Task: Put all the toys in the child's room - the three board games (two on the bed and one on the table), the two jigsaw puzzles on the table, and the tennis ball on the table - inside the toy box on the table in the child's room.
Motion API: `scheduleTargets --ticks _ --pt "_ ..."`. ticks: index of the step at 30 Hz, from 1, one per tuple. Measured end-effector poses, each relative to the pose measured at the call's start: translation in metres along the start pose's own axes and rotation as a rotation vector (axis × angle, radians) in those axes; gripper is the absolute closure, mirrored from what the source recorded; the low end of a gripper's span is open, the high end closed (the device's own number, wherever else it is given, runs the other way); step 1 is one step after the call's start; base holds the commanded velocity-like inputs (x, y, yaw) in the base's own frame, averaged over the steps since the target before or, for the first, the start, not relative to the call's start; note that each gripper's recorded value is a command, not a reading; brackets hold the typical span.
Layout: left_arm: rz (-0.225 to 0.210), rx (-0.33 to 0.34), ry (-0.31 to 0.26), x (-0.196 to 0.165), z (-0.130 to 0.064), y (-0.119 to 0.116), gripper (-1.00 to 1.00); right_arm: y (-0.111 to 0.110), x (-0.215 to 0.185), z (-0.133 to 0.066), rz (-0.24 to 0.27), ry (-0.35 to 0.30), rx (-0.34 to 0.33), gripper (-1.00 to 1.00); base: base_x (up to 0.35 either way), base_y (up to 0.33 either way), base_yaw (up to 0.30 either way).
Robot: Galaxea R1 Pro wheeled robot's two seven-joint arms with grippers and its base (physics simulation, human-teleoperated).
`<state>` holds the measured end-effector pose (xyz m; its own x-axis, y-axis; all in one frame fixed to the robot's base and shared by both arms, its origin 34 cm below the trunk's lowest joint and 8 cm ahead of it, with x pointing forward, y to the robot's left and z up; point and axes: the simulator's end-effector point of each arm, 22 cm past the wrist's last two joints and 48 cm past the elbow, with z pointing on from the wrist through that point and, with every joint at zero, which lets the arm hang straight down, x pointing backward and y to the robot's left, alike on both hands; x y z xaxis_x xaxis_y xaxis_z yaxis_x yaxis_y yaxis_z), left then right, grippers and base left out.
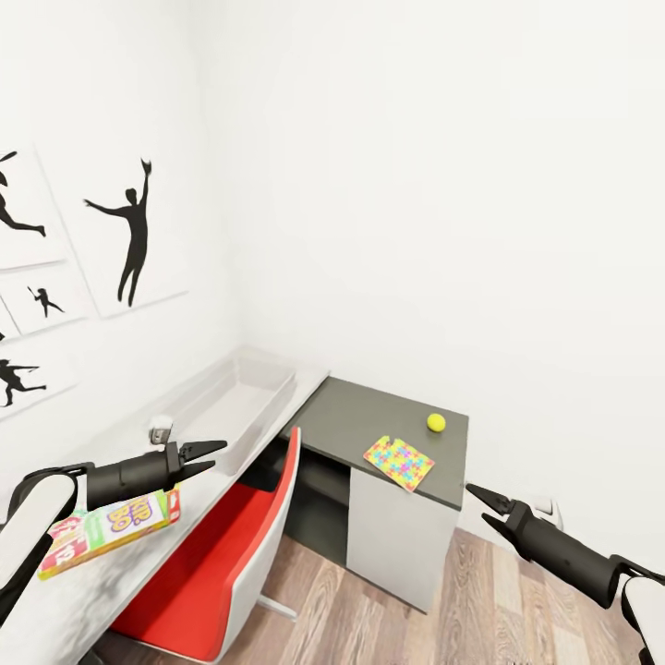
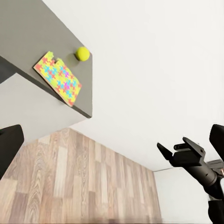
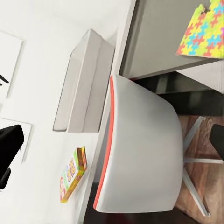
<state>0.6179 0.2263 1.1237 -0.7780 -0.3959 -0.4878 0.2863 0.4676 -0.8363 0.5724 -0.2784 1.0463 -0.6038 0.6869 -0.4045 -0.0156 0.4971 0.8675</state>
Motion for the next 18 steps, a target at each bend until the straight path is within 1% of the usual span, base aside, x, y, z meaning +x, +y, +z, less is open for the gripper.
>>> scheduleTargets --ticks 5,11,18 --pt "0.002 0.001 -0.001 -0.0003 -0.0004 -0.0008 -1.0 0.0005 -0.0002 -0.0001 -0.001 -0.001 0.0 -1.0 0.0 0.0 -0.256" --pt "0.003 0.001 -0.002 -0.0005 -0.0007 -0.0015 -1.0 -0.0053 -0.0022 0.0005 0.008 -0.017 0.006 -1.0 0.0 0.0 -0.257" --pt "0.006 0.001 -0.004 -0.001 -0.001 -0.0026 -1.0 -0.0083 -0.0018 0.0006 0.016 -0.019 0.009 -1.0 0.0 0.0 -0.257"
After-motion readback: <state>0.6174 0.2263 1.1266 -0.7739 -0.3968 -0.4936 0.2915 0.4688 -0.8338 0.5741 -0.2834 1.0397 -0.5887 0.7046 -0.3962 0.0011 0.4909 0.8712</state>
